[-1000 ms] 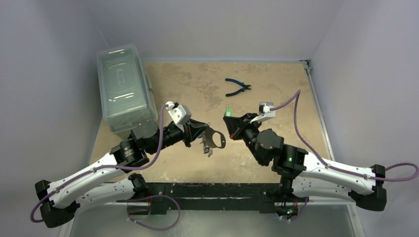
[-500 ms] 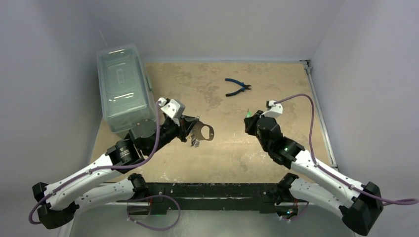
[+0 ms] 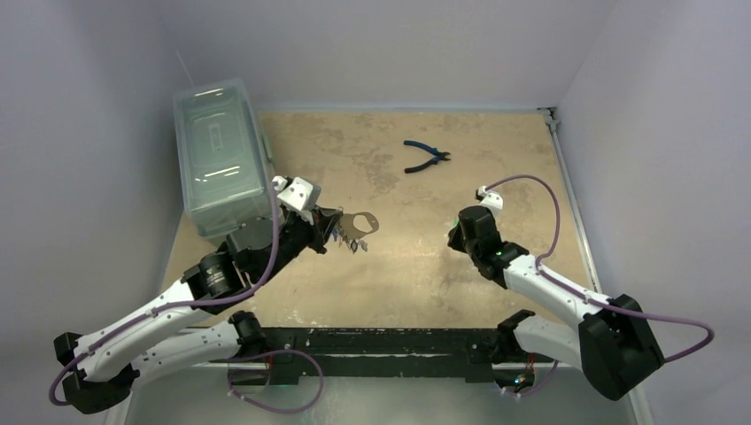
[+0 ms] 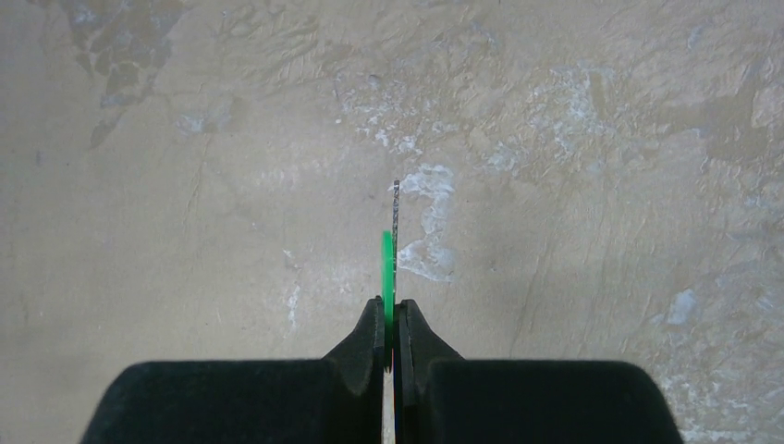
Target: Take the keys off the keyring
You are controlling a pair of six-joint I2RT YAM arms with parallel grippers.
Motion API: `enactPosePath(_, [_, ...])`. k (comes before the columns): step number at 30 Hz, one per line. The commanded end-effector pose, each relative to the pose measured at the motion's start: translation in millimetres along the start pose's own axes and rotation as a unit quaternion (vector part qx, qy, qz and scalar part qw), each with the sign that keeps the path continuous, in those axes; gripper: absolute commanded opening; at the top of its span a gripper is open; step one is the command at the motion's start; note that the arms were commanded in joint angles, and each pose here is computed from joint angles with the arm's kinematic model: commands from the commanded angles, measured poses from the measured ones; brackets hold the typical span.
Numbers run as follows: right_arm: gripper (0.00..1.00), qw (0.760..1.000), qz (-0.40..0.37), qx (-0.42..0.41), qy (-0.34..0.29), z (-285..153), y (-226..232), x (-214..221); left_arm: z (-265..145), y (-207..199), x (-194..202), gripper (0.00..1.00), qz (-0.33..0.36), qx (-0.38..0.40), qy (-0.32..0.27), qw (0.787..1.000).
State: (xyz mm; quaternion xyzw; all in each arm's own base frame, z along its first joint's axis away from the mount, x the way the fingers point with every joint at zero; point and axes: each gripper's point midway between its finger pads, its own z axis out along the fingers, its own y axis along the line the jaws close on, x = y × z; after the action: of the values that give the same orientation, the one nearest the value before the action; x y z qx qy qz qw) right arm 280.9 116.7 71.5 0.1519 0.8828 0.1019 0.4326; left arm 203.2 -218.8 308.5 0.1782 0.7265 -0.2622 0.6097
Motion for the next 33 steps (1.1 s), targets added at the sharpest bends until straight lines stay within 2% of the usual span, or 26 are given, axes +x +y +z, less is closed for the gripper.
enactPosePath(1, [0.02, 1.0, 0.017, -0.012, -0.021, 2.0, 7.2, -17.0, -11.0, -3.7, -33.2, 0.0, -0.033, 0.009, -0.043, 0.999])
enactPosePath(3, [0.07, 1.0, 0.015, -0.009, -0.007, 4.7, 5.2, -12.6, -13.7, -3.8, -32.2, 0.0, -0.035, 0.012, -0.041, 0.998])
enactPosePath(8, [0.03, 0.999, 0.022, 0.021, 0.015, 6.0, -5.7, -2.2, -19.3, -0.5, -35.2, 0.0, -0.039, 0.007, -0.045, 0.998])
enactPosePath(11, [0.07, 0.998, 0.032, 0.055, 0.003, 3.8, -15.3, -9.3, -19.3, -0.4, -32.9, 0.0, -0.04, 0.006, -0.04, 0.998])
enactPosePath(12, [0.11, 0.998, 0.031, 0.063, 0.003, 3.4, -17.7, -9.6, -19.3, 0.0, -32.2, 0.0, -0.041, 0.005, -0.038, 0.998])
enactPosePath(14, [0.36, 0.997, 0.032, 0.066, 0.006, 3.1, -17.8, -10.2, -19.1, 1.8, -31.1, 0.0, -0.043, -0.001, -0.035, 0.998])
enactPosePath(15, [0.43, 0.997, 0.033, 0.064, 0.006, 2.8, -16.7, -10.4, -19.0, 3.4, -30.7, 0.0, -0.043, -0.007, -0.032, 0.999])
enactPosePath(18, [0.53, 0.998, 0.037, 0.056, 0.003, 0.3, -15.5, -11.0, -20.6, 6.6, -28.0, 0.0, -0.045, -0.018, -0.017, 0.999])
enactPosePath(24, [0.59, 0.999, 0.027, 0.025, -0.022, -10.9, -6.2, -26.9, -30.6, -0.4, -26.8, 0.0, -0.059, 0.004, 0.001, 0.998])
enactPosePath(26, [0.64, 0.999, 0.02, 0.008, -0.028, -14.9, -0.8, -32.2, -31.4, -2.8, -23.9, 0.0, -0.059, 0.008, 0.016, 0.998])
enactPosePath(29, [0.73, 0.998, -0.016, -0.048, -0.04, -24.3, 16.3, -40.9, -30.8, -10.8, -17.9, 0.0, -0.057, 0.027, 0.037, 0.997])
enactPosePath(33, [0.83, 0.979, -0.056, -0.181, -0.073, -57.9, 54.9, -55.7, -29.4, -15.2, -15.8, 0.0, -0.044, 0.038, 0.051, 0.997])
